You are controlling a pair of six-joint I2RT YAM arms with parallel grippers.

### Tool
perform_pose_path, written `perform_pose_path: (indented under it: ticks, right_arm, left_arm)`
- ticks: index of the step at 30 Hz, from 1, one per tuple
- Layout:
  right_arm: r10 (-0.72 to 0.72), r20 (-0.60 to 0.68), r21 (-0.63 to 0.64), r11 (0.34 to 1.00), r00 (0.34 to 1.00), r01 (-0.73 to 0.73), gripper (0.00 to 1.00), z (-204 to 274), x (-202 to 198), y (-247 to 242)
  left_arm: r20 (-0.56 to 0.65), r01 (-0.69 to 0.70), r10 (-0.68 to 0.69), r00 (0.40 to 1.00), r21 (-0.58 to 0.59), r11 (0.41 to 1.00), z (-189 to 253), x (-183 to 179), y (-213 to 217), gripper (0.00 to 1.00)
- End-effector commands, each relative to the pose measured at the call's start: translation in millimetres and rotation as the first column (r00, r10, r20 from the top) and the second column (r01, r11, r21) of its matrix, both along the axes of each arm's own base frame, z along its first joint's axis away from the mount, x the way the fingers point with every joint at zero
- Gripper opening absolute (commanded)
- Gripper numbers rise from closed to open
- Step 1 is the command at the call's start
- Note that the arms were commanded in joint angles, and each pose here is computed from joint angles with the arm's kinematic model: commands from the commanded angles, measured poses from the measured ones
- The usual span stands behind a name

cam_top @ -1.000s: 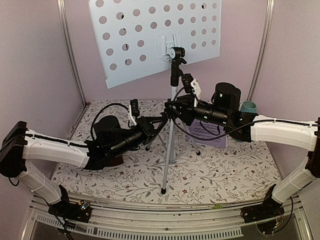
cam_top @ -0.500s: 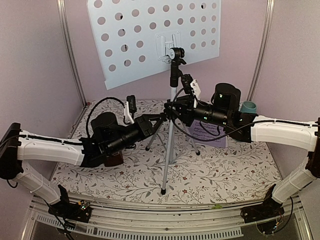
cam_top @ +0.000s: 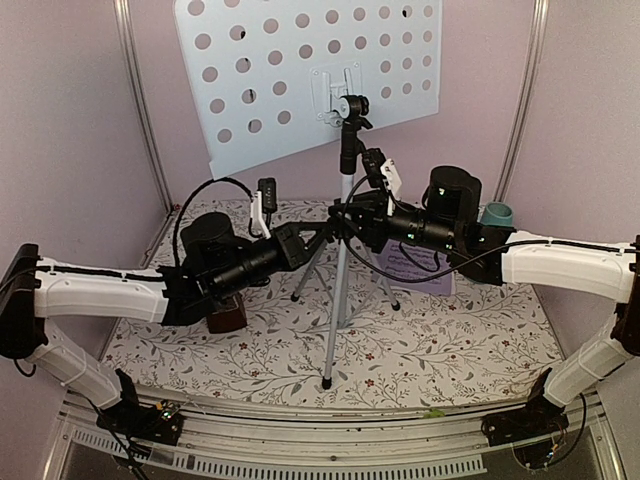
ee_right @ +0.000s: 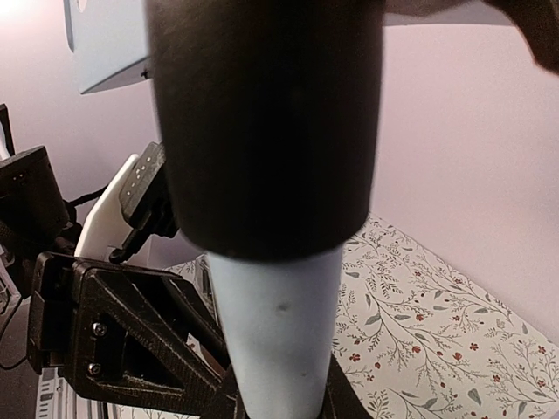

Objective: Set up the instrument practice props
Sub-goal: Screw the knob on the music stand.

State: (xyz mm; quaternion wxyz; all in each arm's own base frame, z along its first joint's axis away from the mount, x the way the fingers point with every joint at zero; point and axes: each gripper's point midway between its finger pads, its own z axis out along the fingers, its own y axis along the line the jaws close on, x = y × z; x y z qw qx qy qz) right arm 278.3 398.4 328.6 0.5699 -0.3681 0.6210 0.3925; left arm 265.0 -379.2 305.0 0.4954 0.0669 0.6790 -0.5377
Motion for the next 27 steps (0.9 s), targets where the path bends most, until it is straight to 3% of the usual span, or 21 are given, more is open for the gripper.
perform_pose_path:
  ticks: [1,9,19,23,27]
  right_arm:
    - [0.008,-0.233,-0.212,0.976,0.972,-0.059,0.0,-95.6,-11.7,5.6]
    - [0.005,-0.229,-0.215,0.975,0.973,-0.056,0.0,-94.8,-11.2,5.1]
    - [0.006,-0.233,-0.217,0.974,0.973,-0.058,0.0,-96.1,-11.3,6.0]
    - [0.01,-0.23,-0.215,0.975,0.973,-0.061,0.0,-93.9,-11.2,7.6]
    - [0.012,-0.228,-0.219,0.974,0.974,-0.063,0.0,-93.3,-11.3,8.2]
  left_arm:
    - [0.036,0.024,-0.026,0.999,0.047,0.999,-0.6,2.0,-4.2,0.26]
    - [0.049,0.028,-0.032,0.998,0.079,0.997,-5.8,2.0,-5.5,0.27]
    - [0.16,0.053,-0.078,0.984,0.157,0.986,-1.3,-0.9,-14.2,0.14]
    - [0.25,0.052,-0.099,0.963,0.188,0.981,-0.2,-4.7,-15.0,0.09]
    - [0.415,0.017,-0.119,0.902,0.24,0.971,-3.1,-12.3,-14.5,0.04]
